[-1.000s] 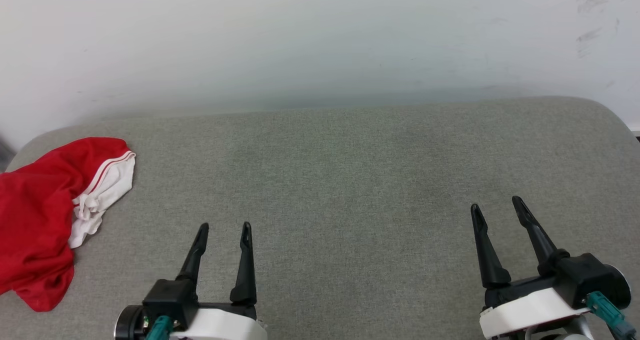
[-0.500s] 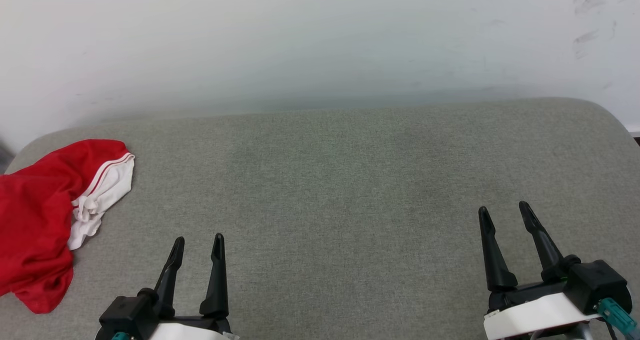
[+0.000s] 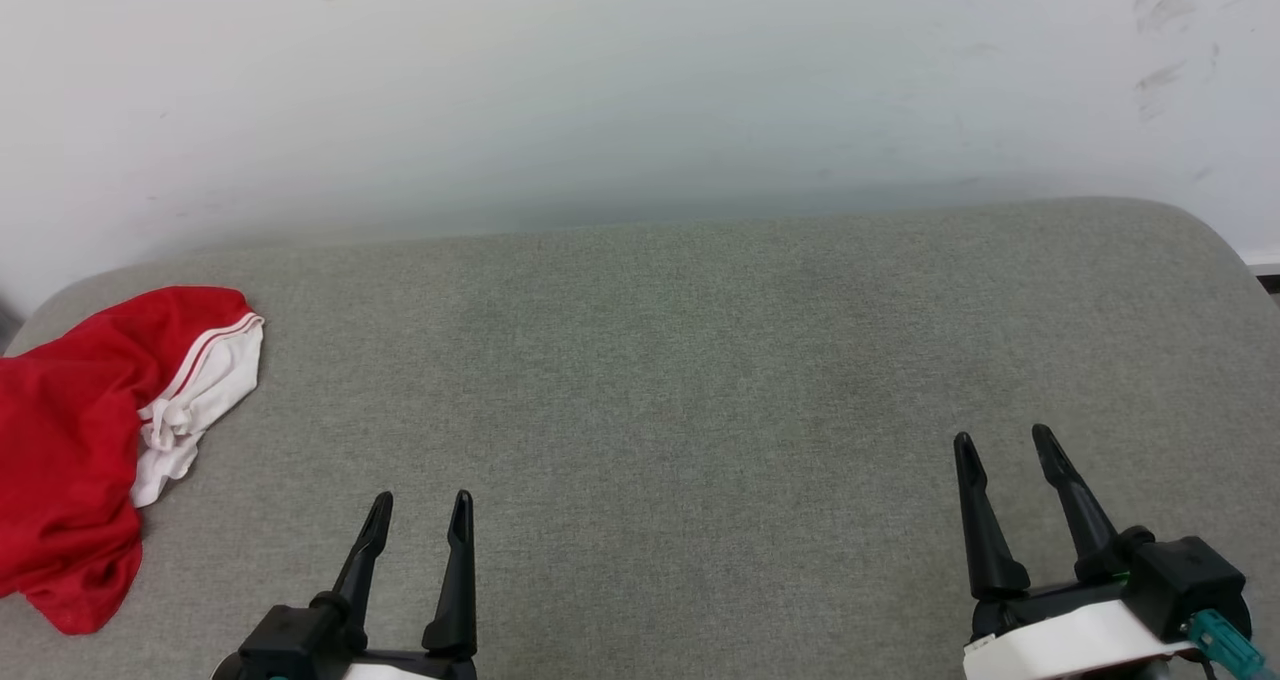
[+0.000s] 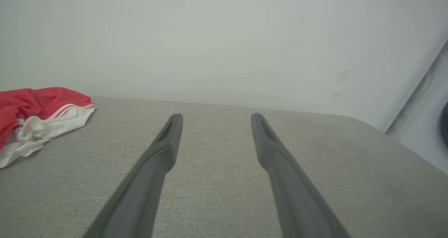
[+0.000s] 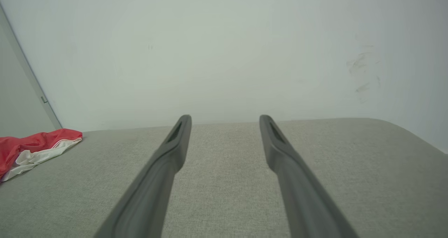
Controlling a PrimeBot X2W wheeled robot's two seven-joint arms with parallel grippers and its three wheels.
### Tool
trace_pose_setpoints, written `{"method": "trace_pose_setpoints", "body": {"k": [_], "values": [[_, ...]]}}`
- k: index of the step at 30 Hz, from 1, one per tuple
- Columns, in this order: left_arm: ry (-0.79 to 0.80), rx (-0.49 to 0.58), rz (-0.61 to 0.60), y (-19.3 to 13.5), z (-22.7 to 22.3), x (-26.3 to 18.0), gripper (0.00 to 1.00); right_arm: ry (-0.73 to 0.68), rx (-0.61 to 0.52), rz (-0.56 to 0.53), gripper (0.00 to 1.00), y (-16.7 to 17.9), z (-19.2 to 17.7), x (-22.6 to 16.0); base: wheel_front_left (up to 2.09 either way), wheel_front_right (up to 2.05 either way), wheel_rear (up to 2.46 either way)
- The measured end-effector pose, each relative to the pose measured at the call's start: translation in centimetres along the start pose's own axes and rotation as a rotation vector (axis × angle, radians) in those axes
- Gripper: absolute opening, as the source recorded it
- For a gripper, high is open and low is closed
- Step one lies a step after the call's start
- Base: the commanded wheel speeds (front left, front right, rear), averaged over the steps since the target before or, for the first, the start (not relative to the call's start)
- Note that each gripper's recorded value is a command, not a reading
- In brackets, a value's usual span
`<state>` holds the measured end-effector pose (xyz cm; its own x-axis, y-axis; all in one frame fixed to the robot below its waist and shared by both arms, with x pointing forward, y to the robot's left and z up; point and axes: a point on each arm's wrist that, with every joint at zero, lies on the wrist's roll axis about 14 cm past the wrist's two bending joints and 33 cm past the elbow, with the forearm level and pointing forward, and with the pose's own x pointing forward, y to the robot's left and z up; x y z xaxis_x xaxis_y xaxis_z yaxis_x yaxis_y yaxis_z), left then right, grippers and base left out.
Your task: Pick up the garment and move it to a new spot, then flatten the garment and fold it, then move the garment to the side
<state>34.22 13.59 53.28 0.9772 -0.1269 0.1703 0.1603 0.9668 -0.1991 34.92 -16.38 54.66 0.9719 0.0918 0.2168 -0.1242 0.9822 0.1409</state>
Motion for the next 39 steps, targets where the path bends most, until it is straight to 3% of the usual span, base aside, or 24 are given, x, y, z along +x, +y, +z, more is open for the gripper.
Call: {"method": "trace_pose_setpoints", "body": {"k": [22, 27, 39], "values": [[0.006, -0.002, 0.022, 0.6, -0.1, -0.4, 1.00, 0.012, 0.013, 0.025, 1.00, 0.8, -0.5, 0.3, 0.00, 0.00, 0.00], [0.003, 0.006, 0.067, 1.9, 0.0, -1.1, 1.00, 0.025, 0.029, 0.081, 1.00, 2.7, -1.0, 0.7, 0.00, 0.00, 0.00], [-0.048, 0.060, 0.300, 8.6, 2.2, -5.5, 1.00, 0.066, 0.076, 0.311, 1.00, 10.2, -2.6, 2.1, 0.00, 0.00, 0.00]]}}
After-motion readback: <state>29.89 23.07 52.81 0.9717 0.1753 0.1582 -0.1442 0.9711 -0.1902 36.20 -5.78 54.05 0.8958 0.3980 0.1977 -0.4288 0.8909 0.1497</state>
